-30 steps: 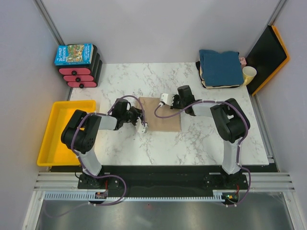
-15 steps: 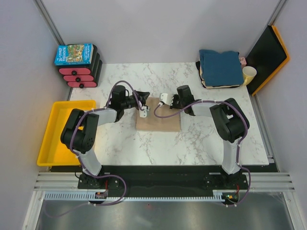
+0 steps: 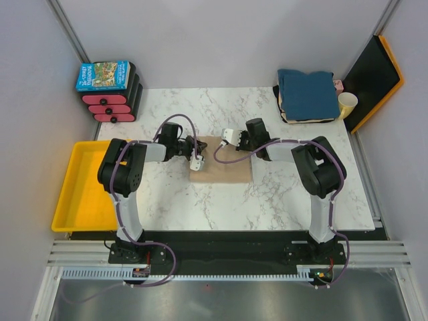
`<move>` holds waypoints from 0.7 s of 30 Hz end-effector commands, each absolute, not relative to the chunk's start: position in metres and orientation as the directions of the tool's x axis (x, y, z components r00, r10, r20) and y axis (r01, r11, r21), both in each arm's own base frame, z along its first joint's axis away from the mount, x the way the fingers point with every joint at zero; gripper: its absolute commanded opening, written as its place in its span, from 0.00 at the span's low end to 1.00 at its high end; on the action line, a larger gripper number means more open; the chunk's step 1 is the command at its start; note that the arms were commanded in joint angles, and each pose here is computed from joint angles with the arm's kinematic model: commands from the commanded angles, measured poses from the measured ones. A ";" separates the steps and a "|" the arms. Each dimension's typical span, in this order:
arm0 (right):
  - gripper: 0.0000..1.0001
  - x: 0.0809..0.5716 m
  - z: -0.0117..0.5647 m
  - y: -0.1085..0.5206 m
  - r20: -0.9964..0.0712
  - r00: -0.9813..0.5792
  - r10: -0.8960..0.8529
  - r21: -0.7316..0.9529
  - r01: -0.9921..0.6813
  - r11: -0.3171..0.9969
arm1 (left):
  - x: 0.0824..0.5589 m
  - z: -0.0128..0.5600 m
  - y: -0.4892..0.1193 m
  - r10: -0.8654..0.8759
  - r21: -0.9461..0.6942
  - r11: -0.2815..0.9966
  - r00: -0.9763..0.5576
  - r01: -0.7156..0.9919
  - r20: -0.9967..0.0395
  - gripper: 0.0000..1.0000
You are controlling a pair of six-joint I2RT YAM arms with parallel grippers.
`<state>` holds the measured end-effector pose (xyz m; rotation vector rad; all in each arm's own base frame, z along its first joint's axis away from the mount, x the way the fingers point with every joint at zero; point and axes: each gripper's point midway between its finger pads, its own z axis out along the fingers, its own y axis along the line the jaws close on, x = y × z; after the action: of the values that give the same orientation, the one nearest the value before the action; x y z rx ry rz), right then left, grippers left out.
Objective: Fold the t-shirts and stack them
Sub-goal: Smooth out wrinkles on the folded tshirt
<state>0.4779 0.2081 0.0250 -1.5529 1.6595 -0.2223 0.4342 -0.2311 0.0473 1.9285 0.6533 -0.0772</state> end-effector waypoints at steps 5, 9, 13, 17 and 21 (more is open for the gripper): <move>0.00 0.479 0.027 0.219 -0.473 0.115 -0.874 -0.619 -0.749 0.236 | 0.486 0.047 -0.195 0.606 0.884 -0.308 0.788 0.353 -0.103 0.02; 0.00 0.480 0.027 0.219 -0.475 0.113 -0.873 -0.618 -0.748 0.240 | 0.503 0.066 -0.184 0.683 0.919 -0.257 0.729 0.300 -0.047 0.02; 0.00 0.482 0.026 0.222 -0.478 0.113 -0.871 -0.617 -0.749 0.242 | 0.508 0.067 -0.175 0.731 0.926 -0.241 0.682 0.291 -0.023 0.02; 0.00 0.482 0.027 0.228 -0.478 0.122 -0.870 -0.621 -0.748 0.236 | 0.505 0.063 -0.169 0.754 0.930 -0.231 0.657 0.287 -0.015 0.02; 0.00 0.483 0.028 0.232 -0.476 0.127 -0.870 -0.625 -0.746 0.232 | 0.506 0.066 -0.167 0.769 0.933 -0.216 0.639 0.287 -0.018 0.02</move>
<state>0.4791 0.2201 0.0256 -1.5531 1.6450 -0.2056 0.4964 -0.1753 0.0539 1.8589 0.8135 0.4864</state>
